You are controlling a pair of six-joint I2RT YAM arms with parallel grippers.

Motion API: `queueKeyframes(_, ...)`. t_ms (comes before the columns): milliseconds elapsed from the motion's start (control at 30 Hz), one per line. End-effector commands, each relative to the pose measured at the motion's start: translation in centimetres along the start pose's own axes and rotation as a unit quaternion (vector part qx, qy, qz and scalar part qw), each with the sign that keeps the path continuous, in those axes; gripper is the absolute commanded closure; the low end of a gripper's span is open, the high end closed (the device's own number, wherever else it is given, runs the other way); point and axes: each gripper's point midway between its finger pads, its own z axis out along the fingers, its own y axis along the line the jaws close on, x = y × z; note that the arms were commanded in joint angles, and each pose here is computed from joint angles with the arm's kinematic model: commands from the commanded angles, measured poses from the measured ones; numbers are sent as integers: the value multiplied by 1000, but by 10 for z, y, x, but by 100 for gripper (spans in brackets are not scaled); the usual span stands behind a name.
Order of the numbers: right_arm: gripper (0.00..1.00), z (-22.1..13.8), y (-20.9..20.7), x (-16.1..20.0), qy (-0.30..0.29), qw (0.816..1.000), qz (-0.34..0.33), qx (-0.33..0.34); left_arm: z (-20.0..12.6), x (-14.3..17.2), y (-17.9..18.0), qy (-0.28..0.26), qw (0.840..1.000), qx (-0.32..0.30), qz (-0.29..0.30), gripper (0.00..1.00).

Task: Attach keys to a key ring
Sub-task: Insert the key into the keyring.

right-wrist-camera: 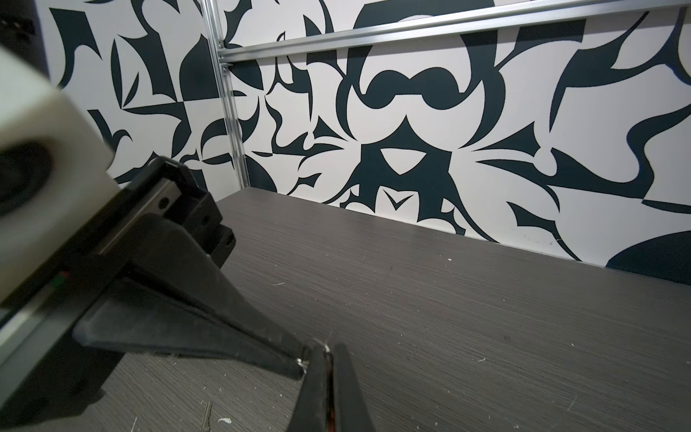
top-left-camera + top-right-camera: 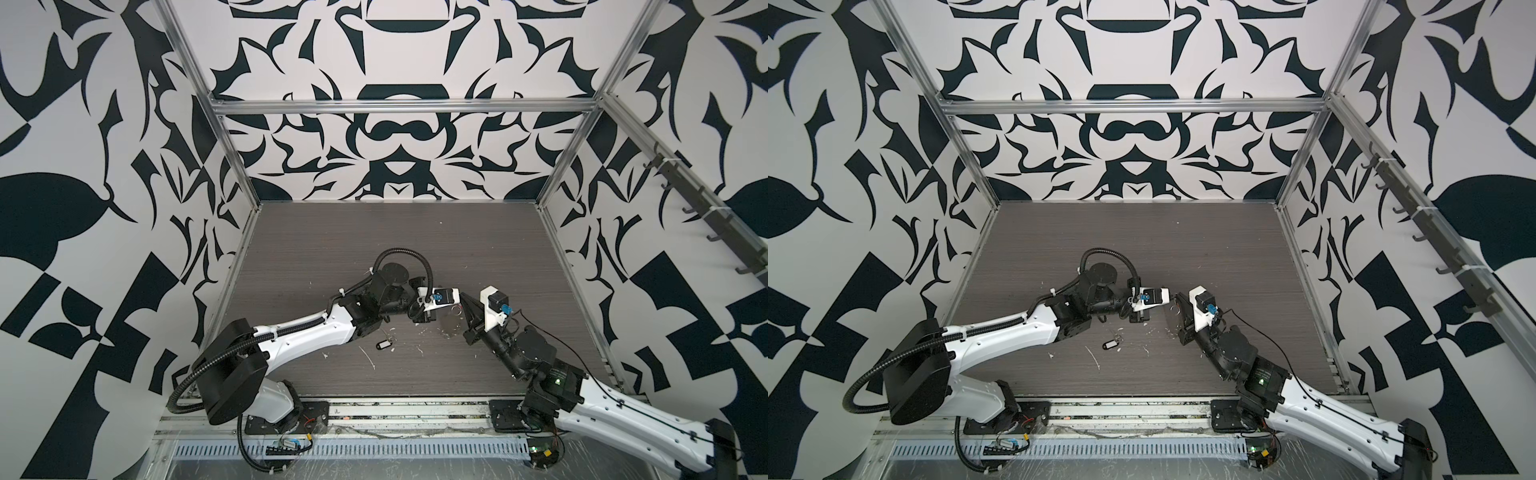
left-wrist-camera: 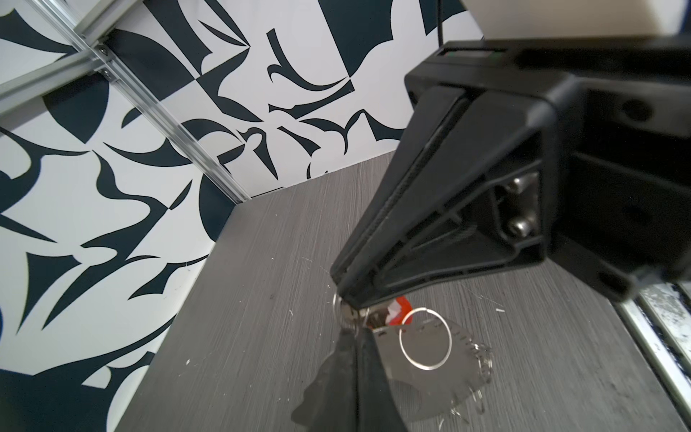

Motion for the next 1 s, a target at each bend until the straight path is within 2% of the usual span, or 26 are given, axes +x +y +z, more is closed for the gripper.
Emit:
queueKeyframes(0,100,-2,1,-27,-42,999,22,-3,1,-4,1,-1,1000,6,4,100)
queueKeyframes(467,100,-4,-13,-26,-46,998,29,34,-8,-9,7,-16,999,-26,12,100)
queueKeyframes(733,100,-3,-24,-23,-43,996,30,68,-25,-21,14,-61,995,-74,23,100)
queueKeyframes(967,100,-3,-20,-24,-51,997,35,55,-35,-28,14,-91,991,-93,27,100)
